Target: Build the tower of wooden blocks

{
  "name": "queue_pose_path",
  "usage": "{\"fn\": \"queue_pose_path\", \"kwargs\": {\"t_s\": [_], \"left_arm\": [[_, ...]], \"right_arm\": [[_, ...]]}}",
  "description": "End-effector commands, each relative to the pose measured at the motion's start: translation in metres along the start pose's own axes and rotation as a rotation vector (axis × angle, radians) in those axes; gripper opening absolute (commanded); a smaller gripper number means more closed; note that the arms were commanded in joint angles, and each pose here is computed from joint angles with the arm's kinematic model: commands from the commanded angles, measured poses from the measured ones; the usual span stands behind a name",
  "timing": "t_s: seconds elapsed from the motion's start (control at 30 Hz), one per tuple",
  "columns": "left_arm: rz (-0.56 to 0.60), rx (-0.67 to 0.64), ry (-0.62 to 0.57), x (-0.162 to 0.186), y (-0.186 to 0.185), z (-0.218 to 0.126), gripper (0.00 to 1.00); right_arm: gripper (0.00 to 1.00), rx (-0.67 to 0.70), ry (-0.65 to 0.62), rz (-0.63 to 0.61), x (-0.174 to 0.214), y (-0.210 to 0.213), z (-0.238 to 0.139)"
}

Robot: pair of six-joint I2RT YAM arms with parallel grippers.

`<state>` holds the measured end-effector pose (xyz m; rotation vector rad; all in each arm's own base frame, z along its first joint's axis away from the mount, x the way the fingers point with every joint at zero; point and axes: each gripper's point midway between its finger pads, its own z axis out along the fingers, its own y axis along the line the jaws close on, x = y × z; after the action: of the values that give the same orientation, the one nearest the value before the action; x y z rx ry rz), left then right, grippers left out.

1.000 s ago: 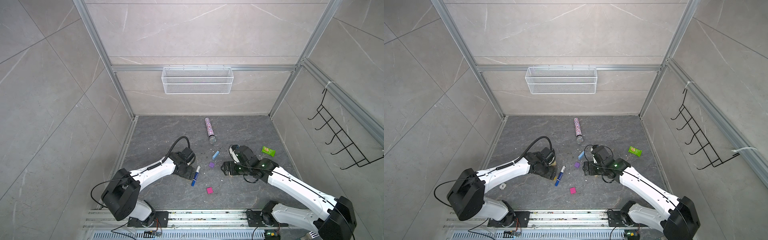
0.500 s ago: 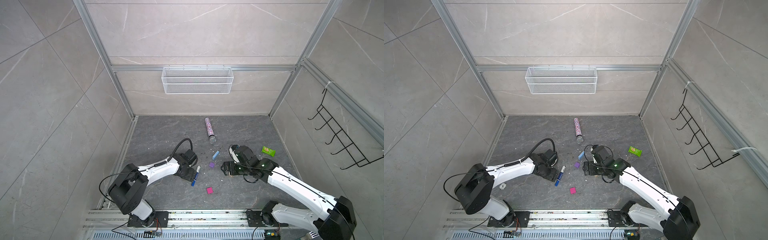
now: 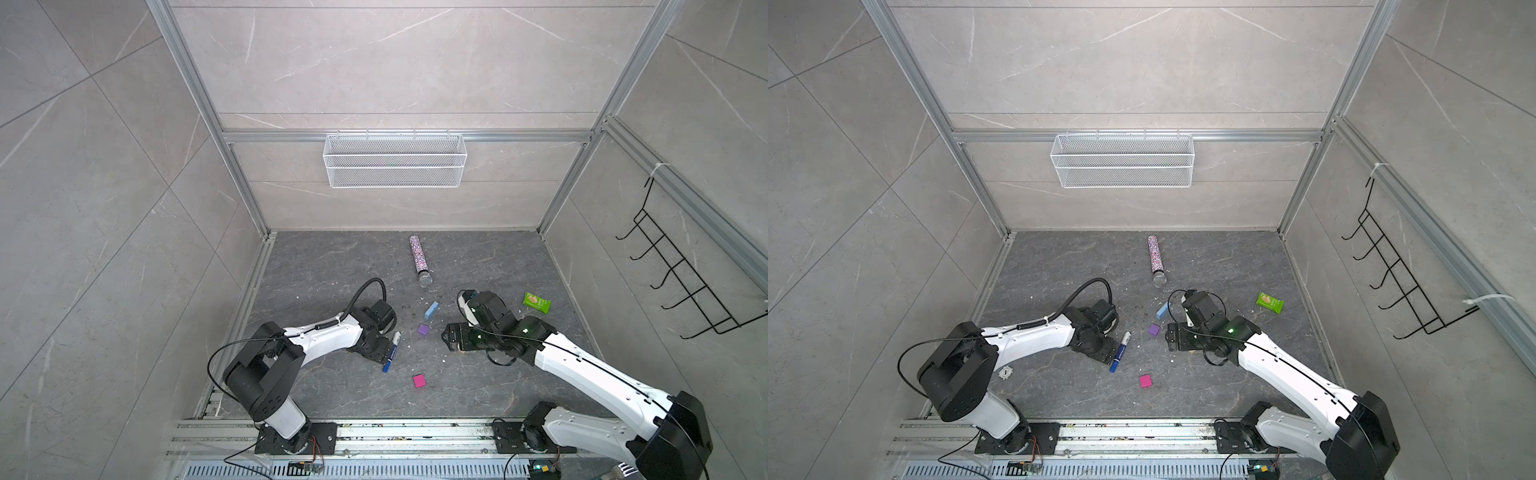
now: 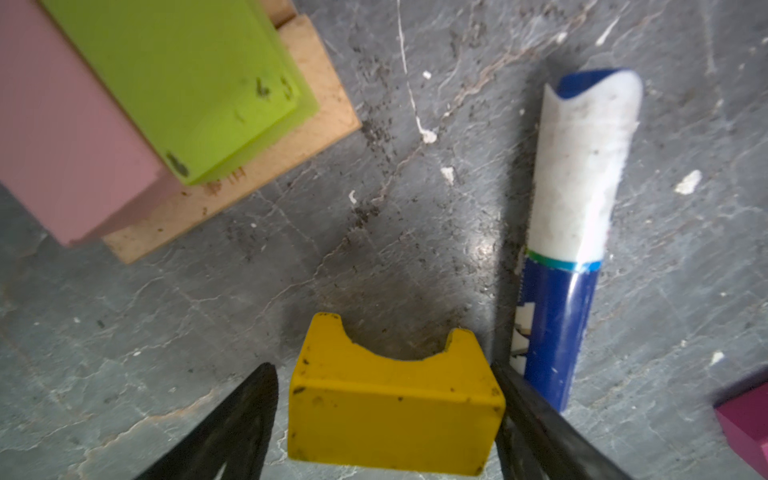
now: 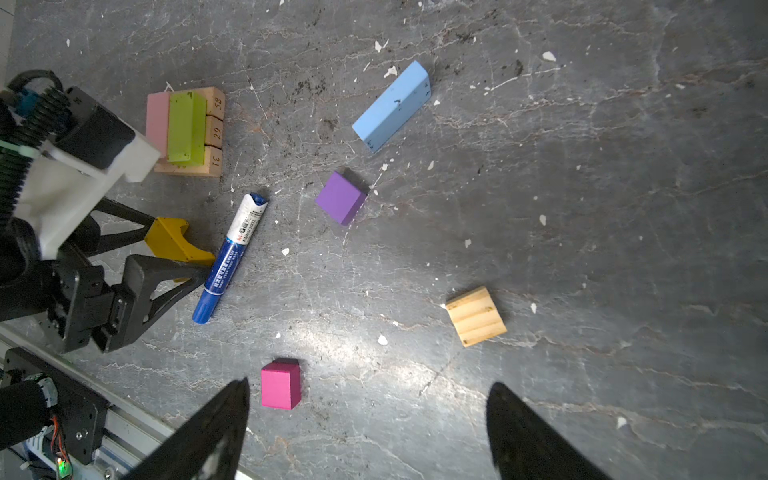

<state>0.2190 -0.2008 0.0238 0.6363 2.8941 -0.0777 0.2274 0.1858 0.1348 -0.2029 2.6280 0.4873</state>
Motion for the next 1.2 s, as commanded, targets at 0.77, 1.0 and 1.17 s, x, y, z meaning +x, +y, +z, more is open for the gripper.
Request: {"fn": "queue_pose_path", "kwargs": {"t_s": [0.77, 1.0, 1.17], "left_arm": [[-0.154, 0.001, -0.033, -0.01, 0.001, -0.03, 0.47], [-0.309, 0.037, -0.09, -0.023, -0.003, -0.056, 0.44], [-0.368, -0.006, -0.11, -0.032, 0.008, -0.07, 0.44]], "right_arm": [[0.87, 0.001, -0.007, -0.015, -0.003, 0.0, -0.006], [0.87, -0.012, -0.008, -0.016, -0.002, 0.002, -0.004], [0.87, -0.03, -0.009, -0.017, 0.0, 0.004, -0.001]]}}
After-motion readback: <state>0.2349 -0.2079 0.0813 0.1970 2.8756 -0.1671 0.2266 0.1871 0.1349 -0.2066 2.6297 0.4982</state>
